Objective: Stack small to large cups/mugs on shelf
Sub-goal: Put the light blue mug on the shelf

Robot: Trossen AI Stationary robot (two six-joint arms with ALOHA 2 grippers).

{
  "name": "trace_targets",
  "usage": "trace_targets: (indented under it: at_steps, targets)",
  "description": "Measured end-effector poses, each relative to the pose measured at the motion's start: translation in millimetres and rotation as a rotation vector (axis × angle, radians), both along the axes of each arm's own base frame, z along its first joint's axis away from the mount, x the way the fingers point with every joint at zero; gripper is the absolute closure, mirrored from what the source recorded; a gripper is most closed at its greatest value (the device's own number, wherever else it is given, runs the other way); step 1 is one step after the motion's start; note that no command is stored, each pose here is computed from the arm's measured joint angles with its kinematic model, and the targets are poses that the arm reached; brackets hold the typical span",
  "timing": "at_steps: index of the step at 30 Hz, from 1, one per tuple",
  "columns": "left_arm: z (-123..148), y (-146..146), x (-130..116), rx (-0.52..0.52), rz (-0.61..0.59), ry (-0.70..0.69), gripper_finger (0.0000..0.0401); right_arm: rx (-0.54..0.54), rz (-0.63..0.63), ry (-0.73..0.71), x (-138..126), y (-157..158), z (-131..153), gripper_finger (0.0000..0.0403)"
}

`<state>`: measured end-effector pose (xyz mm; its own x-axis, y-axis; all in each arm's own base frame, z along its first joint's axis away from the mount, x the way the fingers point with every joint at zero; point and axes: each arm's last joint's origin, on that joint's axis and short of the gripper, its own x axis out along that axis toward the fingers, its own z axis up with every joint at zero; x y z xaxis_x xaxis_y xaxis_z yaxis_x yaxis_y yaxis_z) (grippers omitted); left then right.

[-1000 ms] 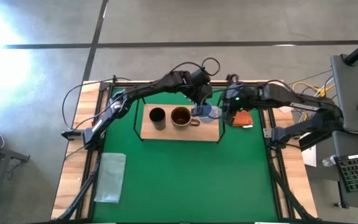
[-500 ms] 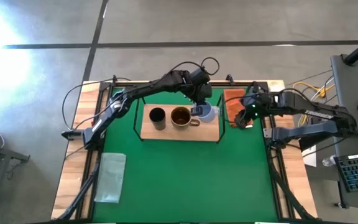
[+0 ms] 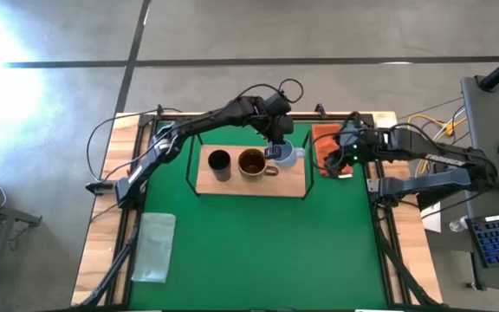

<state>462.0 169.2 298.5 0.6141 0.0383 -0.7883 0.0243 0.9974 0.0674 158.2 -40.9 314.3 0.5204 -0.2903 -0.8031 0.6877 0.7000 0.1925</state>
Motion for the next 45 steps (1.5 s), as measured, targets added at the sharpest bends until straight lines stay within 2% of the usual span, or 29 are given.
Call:
trace_targets:
  at_steps: [8,14,20,29,36,41,45]
  targets:
    - [-14,0,2,-0.008,0.0,0.018,0.0363,-0.027,0.025,0.043,9,-2,-2,0.0287]
    - [-11,1,4,0.0,0.001,-0.008,0.033,-0.026,0.031,0.065,11,-3,-6,0.0282]
    - [-10,1,4,0.013,0.008,-0.009,0.0324,-0.026,0.031,0.068,12,-3,-7,0.0287]
    - [18,8,-10,0.089,0.074,-0.039,0.0324,-0.057,0.003,0.057,6,-6,-4,0.0291]
    - [-6,19,-23,0.051,0.115,0.122,0.0324,-0.069,-0.012,0.054,4,-8,-3,0.0299]
    - [-22,21,-21,0.045,0.118,0.133,0.0324,-0.081,-0.022,0.054,3,-9,-2,0.0303]
    - [-24,23,-16,0.033,0.098,0.077,0.0324,-0.082,-0.022,0.054,3,-9,-2,0.0301]
